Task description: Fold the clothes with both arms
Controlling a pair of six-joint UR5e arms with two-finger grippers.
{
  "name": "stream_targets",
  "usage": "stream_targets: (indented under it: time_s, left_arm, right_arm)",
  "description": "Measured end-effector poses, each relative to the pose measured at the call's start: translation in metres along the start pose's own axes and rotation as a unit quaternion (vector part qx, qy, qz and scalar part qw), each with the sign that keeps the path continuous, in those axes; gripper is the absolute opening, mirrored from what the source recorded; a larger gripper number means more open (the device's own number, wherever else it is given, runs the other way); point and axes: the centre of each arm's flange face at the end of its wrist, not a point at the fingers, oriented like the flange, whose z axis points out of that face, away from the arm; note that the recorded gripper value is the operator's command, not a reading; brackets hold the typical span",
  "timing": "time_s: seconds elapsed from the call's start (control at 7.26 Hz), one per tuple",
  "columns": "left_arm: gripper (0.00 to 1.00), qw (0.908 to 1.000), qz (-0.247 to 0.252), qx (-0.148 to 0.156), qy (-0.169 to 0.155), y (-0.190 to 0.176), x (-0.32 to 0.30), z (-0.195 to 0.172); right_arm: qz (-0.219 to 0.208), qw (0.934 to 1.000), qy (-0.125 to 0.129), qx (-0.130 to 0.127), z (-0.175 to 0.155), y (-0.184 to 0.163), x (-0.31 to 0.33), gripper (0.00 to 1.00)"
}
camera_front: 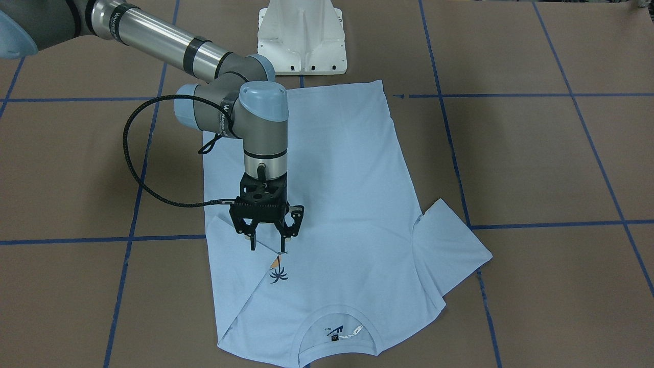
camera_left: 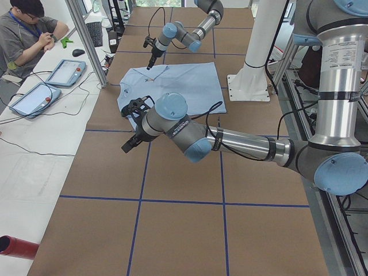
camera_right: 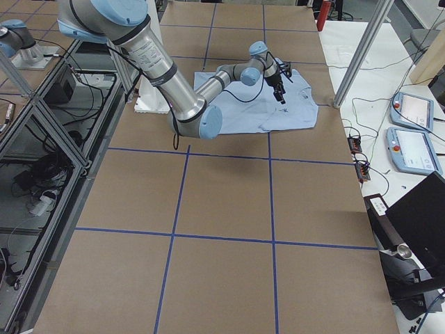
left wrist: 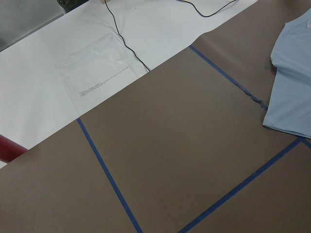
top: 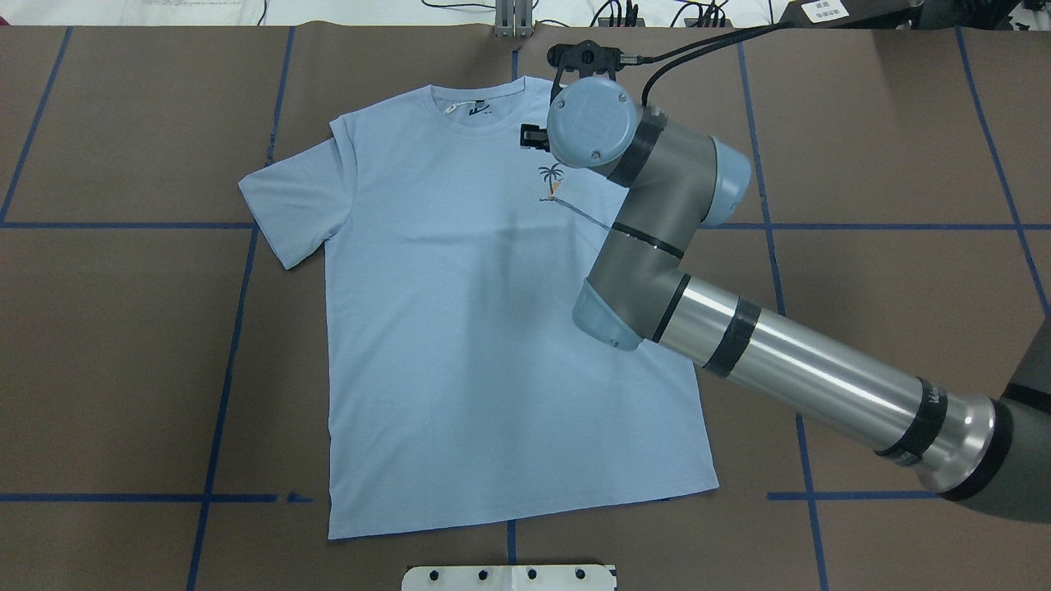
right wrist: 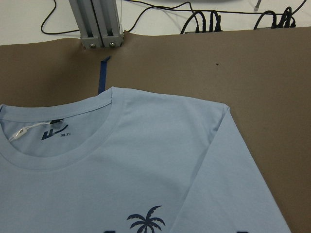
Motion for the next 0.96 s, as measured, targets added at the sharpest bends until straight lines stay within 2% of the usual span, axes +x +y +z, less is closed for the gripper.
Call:
stream_targets:
  time_s: [0.14,0.28,0.41,0.69,0.96]
  left_arm:
    - [0.93,0.9994,-0.023,-0.009,0.026,-0.017,0.020,0.033]
    - [0.80,0.9965,-0.068,-0.019,0.044,-0.040,0.041,0.067]
    - [0.67,0.9923,-0.111,-0.027,0.047,-0.060,0.062,0.100]
    - [0.63,0.9788,-0.198,-0.037,0.037,-0.095,0.119,0.173]
    - [0.62,0.9660,-0.256,-0.027,0.023,-0.104,0.172,0.249]
  right_arm:
    - [-0.011,0.9997,-0.008,-0.020,-0.006,-0.033,0.022,1.00]
    - [-0.023,0.9989,-0.016,-0.038,-0.011,-0.067,0.051,1.00]
    - [-0.040,0.9974,-0.024,-0.056,-0.017,-0.097,0.089,1.00]
    - [-0.082,0.9922,-0.045,-0.083,-0.033,-0.142,0.184,1.00]
    - [-0.103,0.9889,-0.057,-0.091,-0.047,-0.155,0.242,1.00]
